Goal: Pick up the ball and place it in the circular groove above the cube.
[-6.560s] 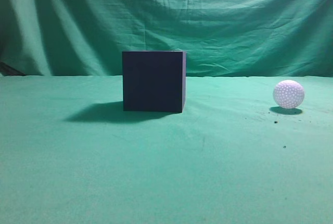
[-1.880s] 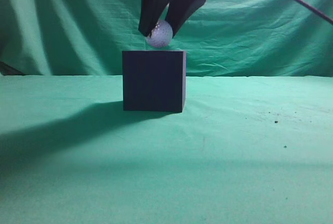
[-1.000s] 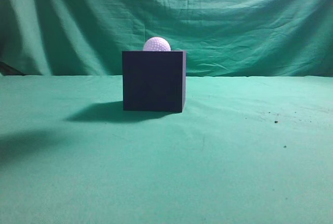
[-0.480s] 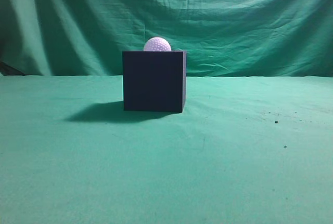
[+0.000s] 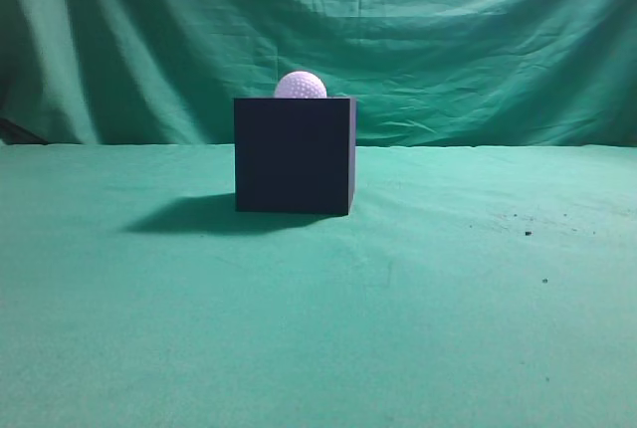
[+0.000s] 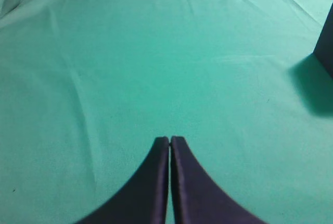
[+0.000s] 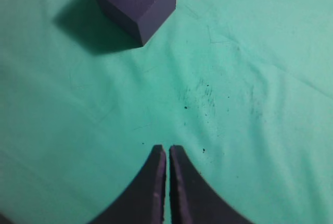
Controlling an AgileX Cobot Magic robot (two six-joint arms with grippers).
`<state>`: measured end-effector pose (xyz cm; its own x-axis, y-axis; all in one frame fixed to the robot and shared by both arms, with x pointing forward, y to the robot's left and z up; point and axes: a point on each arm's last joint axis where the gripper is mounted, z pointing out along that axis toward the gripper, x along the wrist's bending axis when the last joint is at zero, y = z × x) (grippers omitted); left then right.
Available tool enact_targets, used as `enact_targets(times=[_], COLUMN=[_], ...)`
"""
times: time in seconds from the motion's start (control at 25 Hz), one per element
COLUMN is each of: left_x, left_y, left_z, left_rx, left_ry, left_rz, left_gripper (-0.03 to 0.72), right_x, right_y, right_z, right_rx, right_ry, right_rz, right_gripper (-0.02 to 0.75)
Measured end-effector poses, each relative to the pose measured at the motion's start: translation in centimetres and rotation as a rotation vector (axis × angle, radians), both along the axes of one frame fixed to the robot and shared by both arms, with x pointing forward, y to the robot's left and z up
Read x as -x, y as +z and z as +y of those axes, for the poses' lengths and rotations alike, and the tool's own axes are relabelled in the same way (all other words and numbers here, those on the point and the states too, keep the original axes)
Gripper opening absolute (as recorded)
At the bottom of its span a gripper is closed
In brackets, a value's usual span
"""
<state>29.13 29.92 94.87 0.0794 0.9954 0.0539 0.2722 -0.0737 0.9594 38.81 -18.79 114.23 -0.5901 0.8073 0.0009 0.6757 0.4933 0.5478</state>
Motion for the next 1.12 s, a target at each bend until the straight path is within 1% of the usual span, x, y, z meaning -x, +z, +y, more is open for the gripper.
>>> enact_targets(times=[0.08, 0.24, 0.44, 0.56, 0.64, 0.76, 0.88, 0.96, 1.12], left_x=[0.0, 0.0, 0.0, 0.0, 0.0, 0.0, 0.0, 0.0, 0.0], left_y=[0.0, 0.0, 0.0, 0.0, 0.0, 0.0, 0.0, 0.0, 0.0], left_z=[0.0, 0.0, 0.0, 0.0, 0.0, 0.0, 0.0, 0.0, 0.0], left_rx=[0.0, 0.0, 0.0, 0.0, 0.0, 0.0, 0.0, 0.0, 0.0], left_ry=[0.0, 0.0, 0.0, 0.0, 0.0, 0.0, 0.0, 0.0, 0.0], left_rz=[0.0, 0.0, 0.0, 0.0, 0.0, 0.0, 0.0, 0.0, 0.0], left_gripper=[0.0, 0.0, 0.0, 0.0, 0.0, 0.0, 0.0, 0.0, 0.0], right_x=[1.7, 5.0, 7.8, 8.8, 9.3, 10.0, 10.3, 10.4, 10.2], right_y=[-0.5, -1.3, -0.8, -0.6, -0.8, -2.2, -4.3, -6.2, -10.4], right_z=[-1.2, -3.1, -5.2, -6.2, -6.8, -7.7, -8.5, -9.0, -9.8], right_rx=[-0.053, -0.145, -0.174, -0.196, -0.226, -0.296, -0.356, -0.374, -0.361], right_ry=[0.0, 0.01, 0.026, 0.02, 0.015, -0.018, -0.105, -0.178, -0.344], right_rz=[-0.052, -0.099, -0.146, -0.226, -0.307, -0.443, -0.587, -0.667, -0.748], right_gripper=[0.0, 0.0, 0.0, 0.0, 0.0, 0.0, 0.0, 0.0, 0.0])
